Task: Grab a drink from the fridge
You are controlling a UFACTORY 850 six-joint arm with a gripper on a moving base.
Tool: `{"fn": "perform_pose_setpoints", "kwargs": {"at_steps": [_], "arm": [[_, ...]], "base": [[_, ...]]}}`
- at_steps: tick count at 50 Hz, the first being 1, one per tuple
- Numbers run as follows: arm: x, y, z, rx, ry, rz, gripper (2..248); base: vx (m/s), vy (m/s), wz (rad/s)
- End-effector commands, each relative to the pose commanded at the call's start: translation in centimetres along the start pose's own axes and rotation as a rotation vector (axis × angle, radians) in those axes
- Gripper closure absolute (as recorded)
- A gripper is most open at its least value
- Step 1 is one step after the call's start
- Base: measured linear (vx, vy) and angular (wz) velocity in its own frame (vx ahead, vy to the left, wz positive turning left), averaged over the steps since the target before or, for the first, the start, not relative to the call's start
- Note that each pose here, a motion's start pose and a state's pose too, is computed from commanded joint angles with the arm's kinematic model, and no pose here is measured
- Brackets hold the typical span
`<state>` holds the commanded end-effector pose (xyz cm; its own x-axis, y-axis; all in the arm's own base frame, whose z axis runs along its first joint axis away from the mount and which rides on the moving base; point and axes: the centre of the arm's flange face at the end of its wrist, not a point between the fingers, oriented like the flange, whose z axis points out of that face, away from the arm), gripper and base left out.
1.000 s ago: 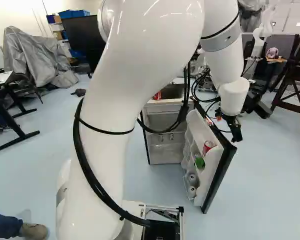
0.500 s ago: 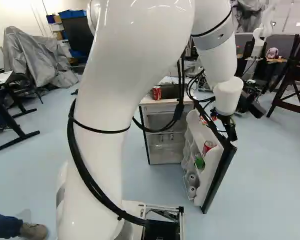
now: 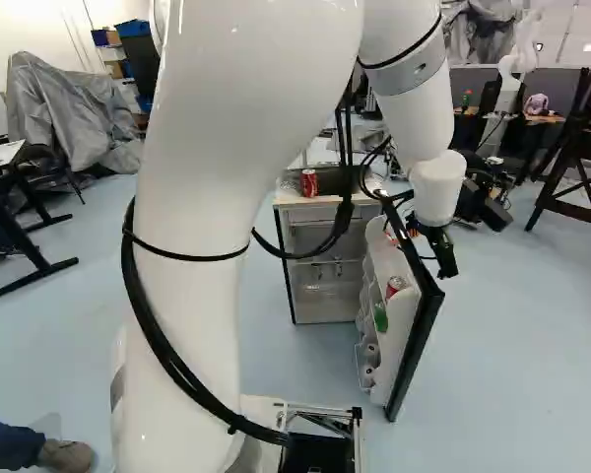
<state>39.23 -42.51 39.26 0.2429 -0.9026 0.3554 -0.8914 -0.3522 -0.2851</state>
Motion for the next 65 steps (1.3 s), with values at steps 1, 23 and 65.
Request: {"fn": "perform_pose_setpoints", "kwargs": {"at_steps": [1,23,65], "arm": [[-0.1,0.0,0.0,0.000,0.000,-0.001,3],[-1.8,-0.9,-0.6,0.002,0.011,-0.024,3],[-6.0,-3.2,-1.7,0.018,-0.008,-0.086,3]], "base": [[0.000,0.000,0.000],[0.000,0.000,0.000],[0.000,0.000,0.000]]}}
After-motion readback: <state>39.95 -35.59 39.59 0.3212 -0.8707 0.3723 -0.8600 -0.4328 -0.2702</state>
